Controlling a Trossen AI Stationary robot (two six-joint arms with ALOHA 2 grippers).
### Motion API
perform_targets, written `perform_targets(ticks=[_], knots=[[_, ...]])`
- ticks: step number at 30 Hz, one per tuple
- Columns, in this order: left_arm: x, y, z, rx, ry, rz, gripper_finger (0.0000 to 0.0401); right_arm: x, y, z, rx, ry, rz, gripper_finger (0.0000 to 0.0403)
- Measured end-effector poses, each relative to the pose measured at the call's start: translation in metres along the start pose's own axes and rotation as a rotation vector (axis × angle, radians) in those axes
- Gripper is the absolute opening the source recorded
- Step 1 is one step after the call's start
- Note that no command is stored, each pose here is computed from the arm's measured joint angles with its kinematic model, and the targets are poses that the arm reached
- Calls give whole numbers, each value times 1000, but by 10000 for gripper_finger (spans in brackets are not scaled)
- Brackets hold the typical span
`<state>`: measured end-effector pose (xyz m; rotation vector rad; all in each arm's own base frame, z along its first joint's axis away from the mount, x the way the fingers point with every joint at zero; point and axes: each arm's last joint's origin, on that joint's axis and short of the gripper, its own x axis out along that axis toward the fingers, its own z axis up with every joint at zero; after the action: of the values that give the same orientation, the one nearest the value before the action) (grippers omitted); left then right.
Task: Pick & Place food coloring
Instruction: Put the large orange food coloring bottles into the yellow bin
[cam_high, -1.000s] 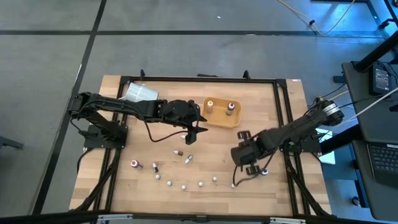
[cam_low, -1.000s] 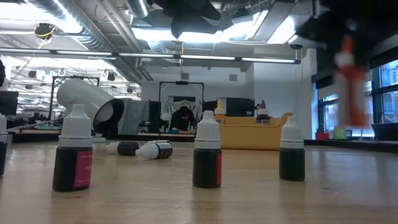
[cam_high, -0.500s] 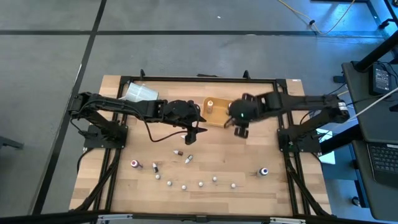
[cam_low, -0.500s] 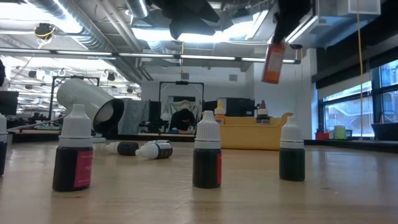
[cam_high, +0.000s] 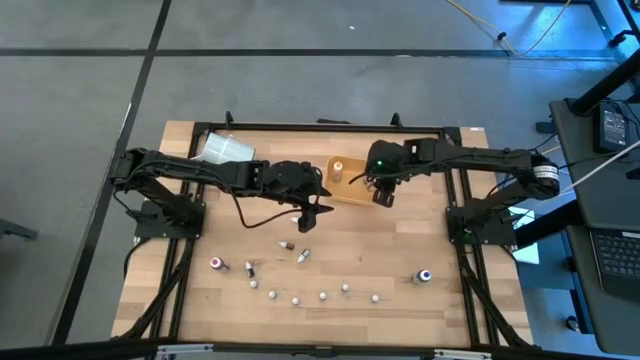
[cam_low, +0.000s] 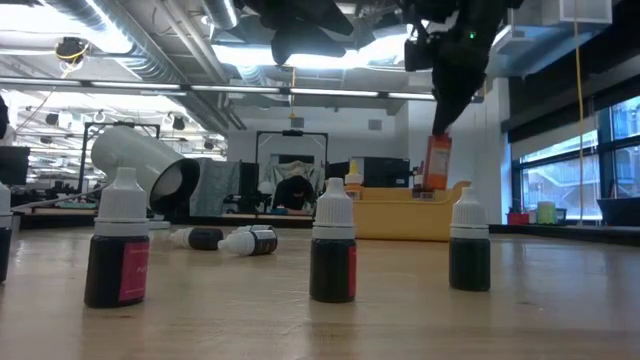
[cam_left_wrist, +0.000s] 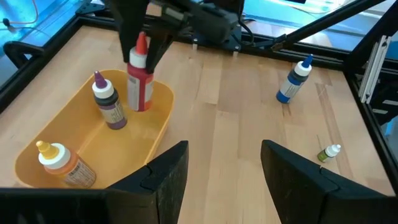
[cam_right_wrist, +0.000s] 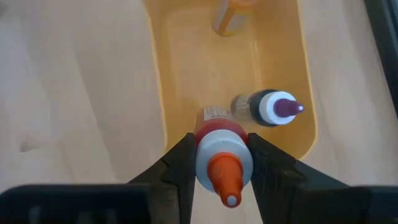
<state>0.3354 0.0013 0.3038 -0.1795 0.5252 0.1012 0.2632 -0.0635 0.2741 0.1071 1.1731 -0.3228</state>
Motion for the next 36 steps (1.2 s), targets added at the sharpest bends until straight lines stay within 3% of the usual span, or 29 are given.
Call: perform_targets(ticks=[25, 36], knots=[[0, 0, 0, 1, -2, 11, 195, 59, 0, -19, 9, 72, -12, 124], [0, 0, 0, 1, -2, 12, 196, 61, -2, -18, -8, 71, -25, 156]])
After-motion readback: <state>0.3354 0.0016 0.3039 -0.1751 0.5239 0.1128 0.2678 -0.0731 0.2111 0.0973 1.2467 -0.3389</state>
